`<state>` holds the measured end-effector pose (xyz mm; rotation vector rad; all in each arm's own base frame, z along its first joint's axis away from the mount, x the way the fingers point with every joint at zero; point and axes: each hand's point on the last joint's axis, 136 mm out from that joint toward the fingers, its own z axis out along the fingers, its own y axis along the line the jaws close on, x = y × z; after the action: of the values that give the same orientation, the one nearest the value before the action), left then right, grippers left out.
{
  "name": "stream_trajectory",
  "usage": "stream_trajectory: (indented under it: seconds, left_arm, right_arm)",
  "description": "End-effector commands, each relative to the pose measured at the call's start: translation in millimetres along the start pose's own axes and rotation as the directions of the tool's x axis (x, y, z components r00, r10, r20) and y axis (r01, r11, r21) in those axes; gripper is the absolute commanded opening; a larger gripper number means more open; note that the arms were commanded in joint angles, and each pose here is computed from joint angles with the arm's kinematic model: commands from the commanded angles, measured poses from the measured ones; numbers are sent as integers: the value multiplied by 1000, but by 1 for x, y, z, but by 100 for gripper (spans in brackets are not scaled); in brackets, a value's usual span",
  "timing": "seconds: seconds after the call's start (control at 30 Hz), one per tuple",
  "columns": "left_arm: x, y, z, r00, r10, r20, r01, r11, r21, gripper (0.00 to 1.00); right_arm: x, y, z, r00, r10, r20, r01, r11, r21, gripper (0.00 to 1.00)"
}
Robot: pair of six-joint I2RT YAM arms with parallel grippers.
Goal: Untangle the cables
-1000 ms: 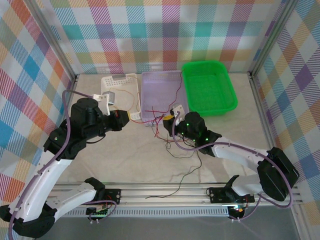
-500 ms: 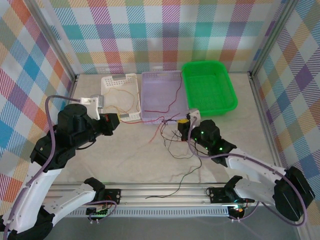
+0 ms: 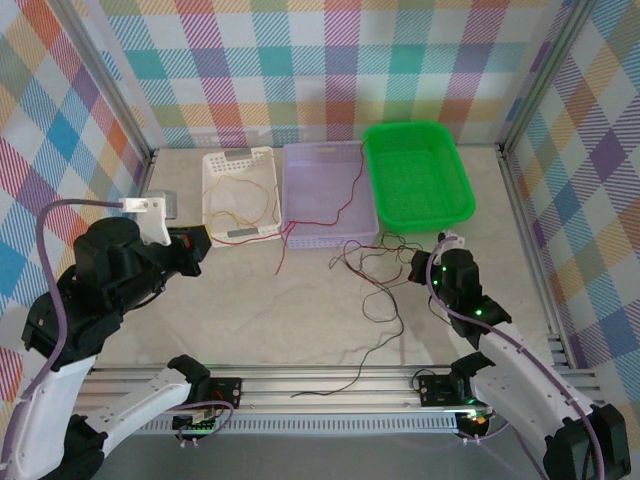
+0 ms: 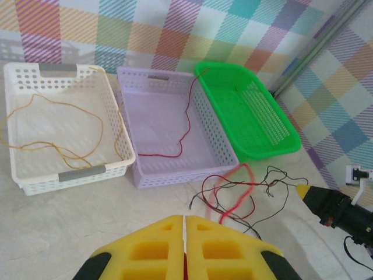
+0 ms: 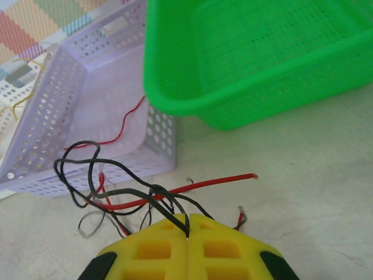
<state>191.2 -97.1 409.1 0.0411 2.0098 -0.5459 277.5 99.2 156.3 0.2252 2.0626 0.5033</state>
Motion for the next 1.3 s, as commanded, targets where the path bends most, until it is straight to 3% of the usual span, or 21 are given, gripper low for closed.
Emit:
stream_trajectory:
  seconds: [0.0,0.23,0.53,0.87,1.13,1.27]
  left_arm:
    - [1,-2,3,1000,24,-7,-24,1000,4,0]
    - [-19,-27,47,999,13,30,-15,996,85,0]
    - [-43,-44,165,997,79,3,-79,997,26,0]
    - [-5,-36,323,984,67,-166,-75,996,-47,0]
    - [45,-19,413,947,69,-315,-110,987,-116,0]
    - [67,-1,437,926,69,-370,-144,973,-179,0]
  right_arm:
    - [16,-1,-6,997,40,-59,-41,999,-21,0]
    - [24,13,-12,997,32,-72,-41,991,-125,0]
    - [54,10,-6,983,22,-182,-49,989,-142,0]
    - [63,30,-19,975,-69,-211,10,964,-267,0]
    - [76,34,-28,964,-91,-248,11,953,-304,0]
    - [79,34,-31,962,-99,-253,16,950,-311,0]
